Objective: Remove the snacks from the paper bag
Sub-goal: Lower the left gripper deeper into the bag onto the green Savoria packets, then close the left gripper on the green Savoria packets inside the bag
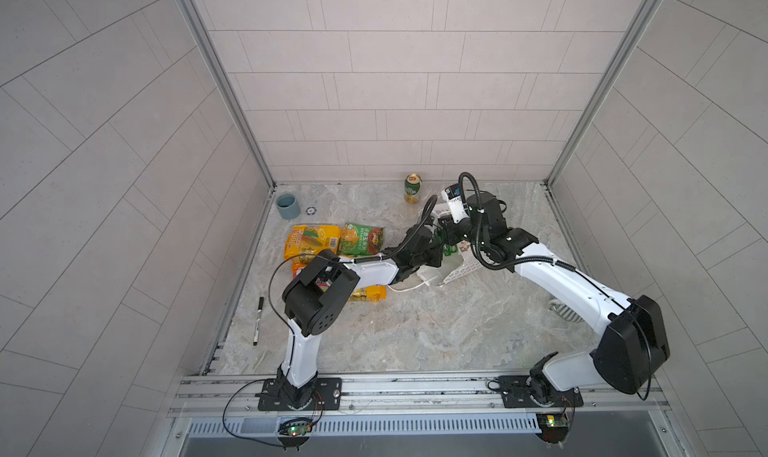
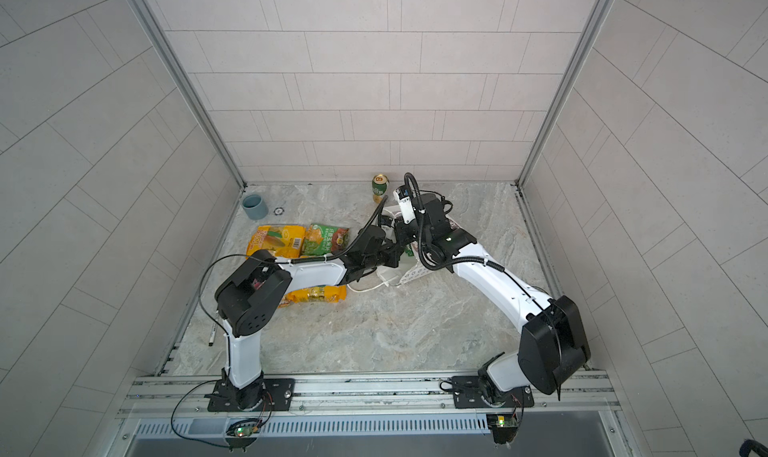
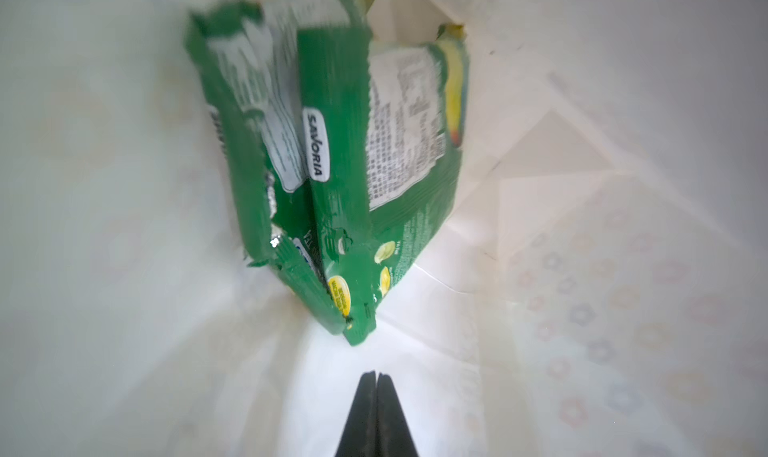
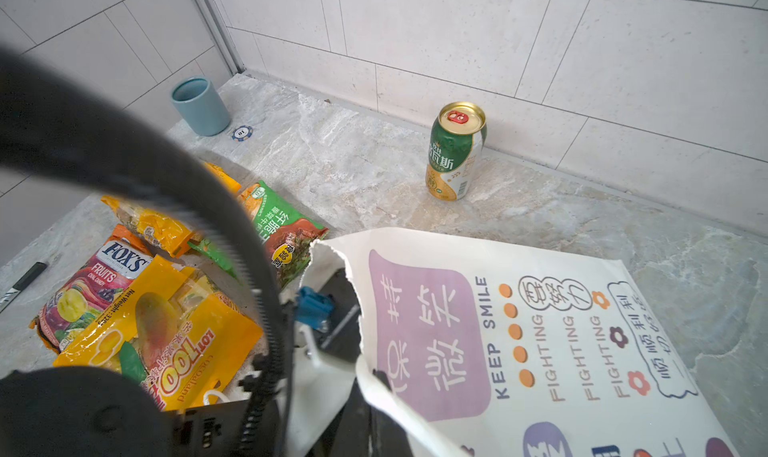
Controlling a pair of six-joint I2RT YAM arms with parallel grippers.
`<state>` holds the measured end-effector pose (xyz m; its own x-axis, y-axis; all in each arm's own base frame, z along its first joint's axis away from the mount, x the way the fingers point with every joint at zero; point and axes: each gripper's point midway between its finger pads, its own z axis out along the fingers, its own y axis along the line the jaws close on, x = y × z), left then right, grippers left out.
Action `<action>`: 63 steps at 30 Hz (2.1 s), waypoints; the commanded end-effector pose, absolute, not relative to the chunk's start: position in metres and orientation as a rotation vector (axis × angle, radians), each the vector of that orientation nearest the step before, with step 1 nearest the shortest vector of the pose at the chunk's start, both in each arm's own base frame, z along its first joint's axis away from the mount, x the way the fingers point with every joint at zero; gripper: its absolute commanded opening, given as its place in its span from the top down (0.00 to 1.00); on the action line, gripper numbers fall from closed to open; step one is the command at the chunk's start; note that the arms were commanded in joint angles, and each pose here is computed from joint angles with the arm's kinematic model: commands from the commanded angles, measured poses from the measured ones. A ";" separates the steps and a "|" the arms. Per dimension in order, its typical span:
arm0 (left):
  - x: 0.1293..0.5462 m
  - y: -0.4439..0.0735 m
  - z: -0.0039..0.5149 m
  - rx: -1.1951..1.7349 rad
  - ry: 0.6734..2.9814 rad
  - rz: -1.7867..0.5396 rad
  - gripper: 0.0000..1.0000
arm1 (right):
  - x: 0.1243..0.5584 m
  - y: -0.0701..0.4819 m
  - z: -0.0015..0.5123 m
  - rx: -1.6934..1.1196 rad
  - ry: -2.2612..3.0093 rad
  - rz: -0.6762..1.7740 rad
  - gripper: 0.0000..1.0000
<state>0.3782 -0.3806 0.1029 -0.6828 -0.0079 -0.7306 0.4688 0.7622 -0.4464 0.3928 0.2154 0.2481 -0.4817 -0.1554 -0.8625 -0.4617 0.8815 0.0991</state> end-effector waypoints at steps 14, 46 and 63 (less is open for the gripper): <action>0.385 -0.387 0.104 0.361 2.208 -0.861 0.45 | 0.394 0.213 0.261 -0.417 2.025 0.417 1.00; 0.423 -0.415 0.101 0.406 2.114 -0.852 1.00 | 0.392 0.218 0.264 -0.406 2.003 0.507 1.00; 0.414 -0.382 0.121 0.371 2.073 -0.847 0.71 | 0.399 0.205 0.259 -0.341 2.021 0.491 1.00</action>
<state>0.4071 -0.3791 0.1121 -0.6276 -0.0306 -0.7779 0.5073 0.7419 -0.4385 0.4013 0.2053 0.2460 -0.4991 -0.0653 -0.8640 -0.4264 0.8866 0.1793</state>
